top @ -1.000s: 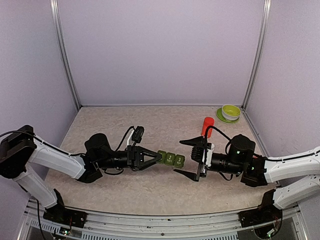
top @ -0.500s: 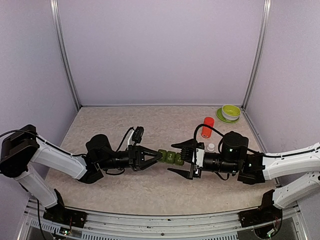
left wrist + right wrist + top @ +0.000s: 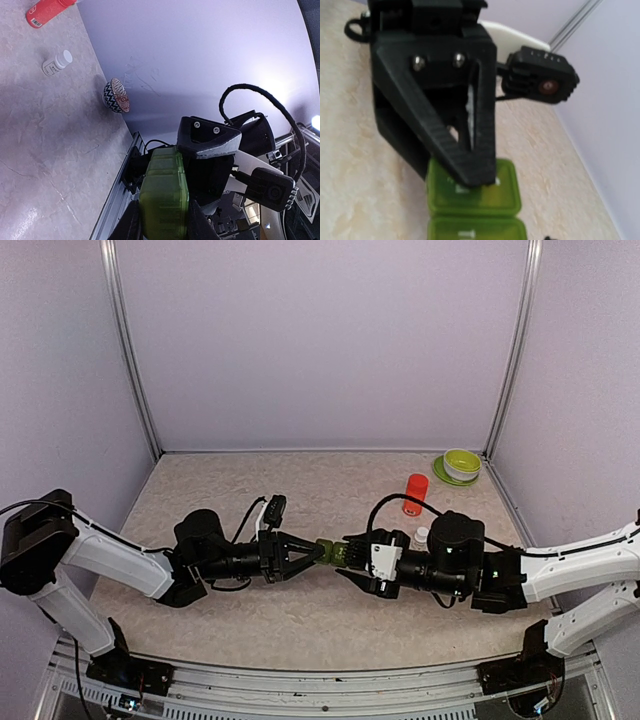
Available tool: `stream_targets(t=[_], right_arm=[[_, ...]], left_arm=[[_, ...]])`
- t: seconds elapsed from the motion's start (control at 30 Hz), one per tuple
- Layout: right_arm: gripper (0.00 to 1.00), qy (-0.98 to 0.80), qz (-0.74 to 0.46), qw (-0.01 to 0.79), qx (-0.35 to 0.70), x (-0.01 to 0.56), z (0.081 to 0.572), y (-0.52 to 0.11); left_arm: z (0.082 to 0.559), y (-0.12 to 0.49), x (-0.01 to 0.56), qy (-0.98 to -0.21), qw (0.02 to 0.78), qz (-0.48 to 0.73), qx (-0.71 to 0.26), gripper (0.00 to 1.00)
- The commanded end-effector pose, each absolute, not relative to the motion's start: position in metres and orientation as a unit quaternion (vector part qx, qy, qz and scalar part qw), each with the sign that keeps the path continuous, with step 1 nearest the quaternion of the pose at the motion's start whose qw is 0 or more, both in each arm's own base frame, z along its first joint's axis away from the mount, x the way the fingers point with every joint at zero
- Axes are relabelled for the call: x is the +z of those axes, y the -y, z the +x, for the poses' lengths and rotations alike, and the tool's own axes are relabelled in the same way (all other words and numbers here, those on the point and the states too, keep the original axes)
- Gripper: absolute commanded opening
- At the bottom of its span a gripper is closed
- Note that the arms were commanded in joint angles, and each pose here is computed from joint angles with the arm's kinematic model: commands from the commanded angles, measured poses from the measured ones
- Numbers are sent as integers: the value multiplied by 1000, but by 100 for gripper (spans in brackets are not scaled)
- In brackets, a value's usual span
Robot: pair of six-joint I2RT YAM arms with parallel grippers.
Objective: Sort the pills into containers
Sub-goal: Open the lid of the pill container from the compartment of the pill container.
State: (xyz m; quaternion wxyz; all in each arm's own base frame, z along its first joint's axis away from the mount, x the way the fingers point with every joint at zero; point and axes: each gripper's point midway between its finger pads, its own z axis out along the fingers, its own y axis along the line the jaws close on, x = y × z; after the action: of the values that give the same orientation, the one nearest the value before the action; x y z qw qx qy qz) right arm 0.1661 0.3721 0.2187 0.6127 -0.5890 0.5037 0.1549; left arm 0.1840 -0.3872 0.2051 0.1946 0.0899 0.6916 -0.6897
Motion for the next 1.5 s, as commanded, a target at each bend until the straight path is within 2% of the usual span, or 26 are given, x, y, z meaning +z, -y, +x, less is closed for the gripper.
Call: stream_targets(t=[0.0, 0.13, 0.77, 0.83, 1.0, 1.07, 1.27, 1.47], right_arm=[[56, -510, -591, 611, 132, 223, 169, -369], [59, -516, -605, 593, 125, 215, 170, -372], [48, -523, -627, 564, 121, 208, 171, -383], [43, -524, -632, 558, 121, 206, 171, -385], [16, -531, -634, 549, 121, 206, 173, -389], [13, -535, -634, 545, 123, 206, 173, -390], [20, -539, -624, 550, 134, 212, 172, -389], [36, -552, -599, 557, 162, 223, 169, -385]], left_arm=[[181, 384, 217, -679, 209, 97, -697, 14], [182, 384, 215, -682, 211, 97, -694, 14], [180, 380, 207, -687, 213, 97, -688, 14], [180, 380, 207, -687, 213, 98, -688, 14], [179, 379, 206, -689, 214, 99, -685, 14], [179, 379, 205, -690, 214, 99, -684, 14], [179, 378, 205, -690, 218, 99, -683, 14], [179, 377, 204, -692, 220, 98, -680, 14]])
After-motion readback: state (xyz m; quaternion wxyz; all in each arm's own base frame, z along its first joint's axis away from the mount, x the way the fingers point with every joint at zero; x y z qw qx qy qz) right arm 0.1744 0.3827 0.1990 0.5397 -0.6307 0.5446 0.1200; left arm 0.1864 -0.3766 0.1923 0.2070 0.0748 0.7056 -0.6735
